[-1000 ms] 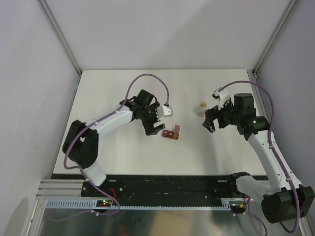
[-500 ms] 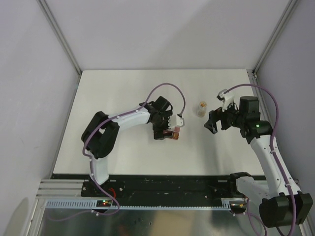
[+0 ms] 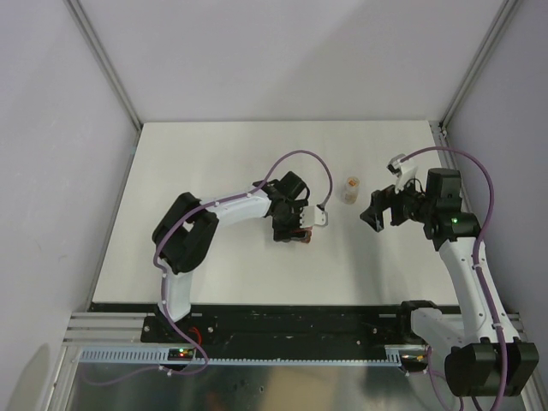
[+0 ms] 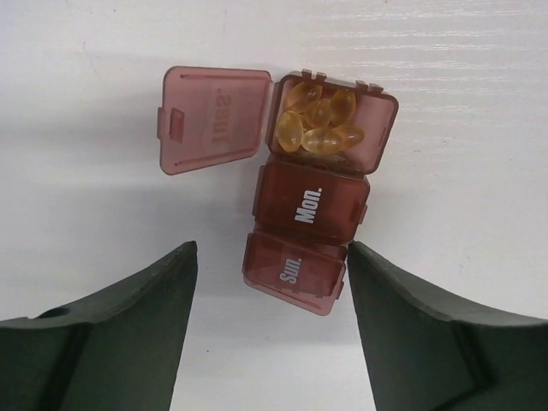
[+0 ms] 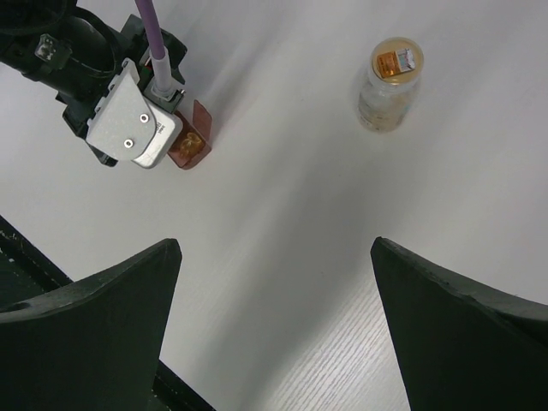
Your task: Sort the pills into containers
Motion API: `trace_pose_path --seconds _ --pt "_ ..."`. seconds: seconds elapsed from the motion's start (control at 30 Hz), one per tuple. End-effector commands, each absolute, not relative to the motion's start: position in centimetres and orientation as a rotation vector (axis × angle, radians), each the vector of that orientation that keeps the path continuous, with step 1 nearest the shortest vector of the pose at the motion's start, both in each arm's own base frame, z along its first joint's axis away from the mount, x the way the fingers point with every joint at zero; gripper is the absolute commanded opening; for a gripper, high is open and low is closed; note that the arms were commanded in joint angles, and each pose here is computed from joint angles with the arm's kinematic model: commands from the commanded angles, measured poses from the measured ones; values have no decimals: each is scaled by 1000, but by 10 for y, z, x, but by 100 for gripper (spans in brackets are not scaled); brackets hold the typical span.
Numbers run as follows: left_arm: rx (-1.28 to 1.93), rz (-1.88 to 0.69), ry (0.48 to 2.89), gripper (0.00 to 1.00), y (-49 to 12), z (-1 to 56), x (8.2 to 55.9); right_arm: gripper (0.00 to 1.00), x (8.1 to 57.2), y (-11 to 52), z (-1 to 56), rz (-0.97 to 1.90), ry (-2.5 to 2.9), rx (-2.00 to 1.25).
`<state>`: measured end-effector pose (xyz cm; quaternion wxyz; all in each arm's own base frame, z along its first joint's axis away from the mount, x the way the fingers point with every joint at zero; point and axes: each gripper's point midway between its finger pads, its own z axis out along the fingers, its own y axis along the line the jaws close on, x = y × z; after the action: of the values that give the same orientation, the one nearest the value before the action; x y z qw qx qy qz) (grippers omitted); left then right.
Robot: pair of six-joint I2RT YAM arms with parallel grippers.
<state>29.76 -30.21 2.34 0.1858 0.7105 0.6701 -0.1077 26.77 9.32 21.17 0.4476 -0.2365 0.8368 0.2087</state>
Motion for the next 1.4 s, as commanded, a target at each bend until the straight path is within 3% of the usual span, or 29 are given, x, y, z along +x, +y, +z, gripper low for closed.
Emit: trace_pose_path --seconds 0.0,0.23,0.6,0.97,1.37 --pt "2012 -276 1843 71 -307 28 304 100 266 97 216 549 2039 -604" --pt "1998 -280 1863 52 -303 29 299 100 265 99 214 573 2045 -603" --pt "1904 -298 1873 2 -299 59 291 99 273 96 219 587 2032 -555" --pt "1733 -358 1845 0 -293 120 274 99 284 118 223 780 2044 -550" --pt "1578 -482 1816 0 -295 193 232 99 280 209 233 1078 1991 -924"
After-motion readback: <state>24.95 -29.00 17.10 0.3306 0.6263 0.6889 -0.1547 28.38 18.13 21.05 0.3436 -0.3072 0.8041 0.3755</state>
